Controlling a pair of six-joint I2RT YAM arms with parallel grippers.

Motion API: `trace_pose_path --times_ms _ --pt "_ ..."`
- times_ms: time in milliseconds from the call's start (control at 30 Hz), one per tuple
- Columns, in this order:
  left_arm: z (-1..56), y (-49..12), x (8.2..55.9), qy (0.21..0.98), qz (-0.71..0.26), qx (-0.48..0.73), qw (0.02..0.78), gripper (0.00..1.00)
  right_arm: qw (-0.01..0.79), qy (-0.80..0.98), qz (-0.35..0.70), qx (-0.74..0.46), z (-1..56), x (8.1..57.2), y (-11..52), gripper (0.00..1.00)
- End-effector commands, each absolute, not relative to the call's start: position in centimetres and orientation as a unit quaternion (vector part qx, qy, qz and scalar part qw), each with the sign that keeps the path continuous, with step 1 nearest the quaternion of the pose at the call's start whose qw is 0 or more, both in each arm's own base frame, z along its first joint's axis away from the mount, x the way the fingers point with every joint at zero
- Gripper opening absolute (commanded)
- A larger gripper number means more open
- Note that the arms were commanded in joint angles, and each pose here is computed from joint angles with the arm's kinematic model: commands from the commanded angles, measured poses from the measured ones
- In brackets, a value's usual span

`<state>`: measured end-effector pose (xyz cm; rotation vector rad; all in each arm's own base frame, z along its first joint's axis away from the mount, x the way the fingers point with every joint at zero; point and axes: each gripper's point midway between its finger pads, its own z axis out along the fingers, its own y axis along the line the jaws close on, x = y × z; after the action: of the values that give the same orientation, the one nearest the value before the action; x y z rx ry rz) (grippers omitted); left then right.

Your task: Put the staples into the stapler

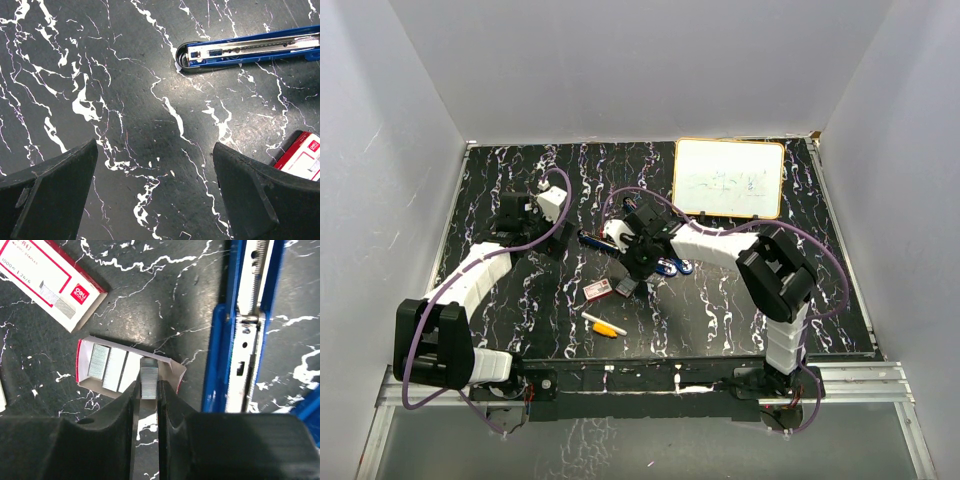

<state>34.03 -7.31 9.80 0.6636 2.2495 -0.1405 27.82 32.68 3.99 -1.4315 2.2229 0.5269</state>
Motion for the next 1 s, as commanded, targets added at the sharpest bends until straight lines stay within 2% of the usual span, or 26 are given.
trace_pose_path --times_ms 0,300,533,967 --pt "11.6 -7.3 34.1 0.875 -0.051 0.265 0.403 0.97 0.237 0.784 0.226 -0.527 4.8 28.4 34.6 0.17" --pt "11.5 -7.1 34.0 0.875 -0.049 0.266 0.402 0.97 0.238 0.766 0.244 -0.545 4.9 28.0 35.1 0.21" --pt "11.4 -7.1 34.0 0.875 -0.049 0.267 0.402 0.97 0.256 0.782 0.205 -0.530 4.4 29.4 34.4 0.28" --pt "10.9 -7.2 33.7 0.876 -0.052 0.268 0.397 0.97 0.270 0.782 0.190 -0.529 4.2 29.6 34.7 0.34"
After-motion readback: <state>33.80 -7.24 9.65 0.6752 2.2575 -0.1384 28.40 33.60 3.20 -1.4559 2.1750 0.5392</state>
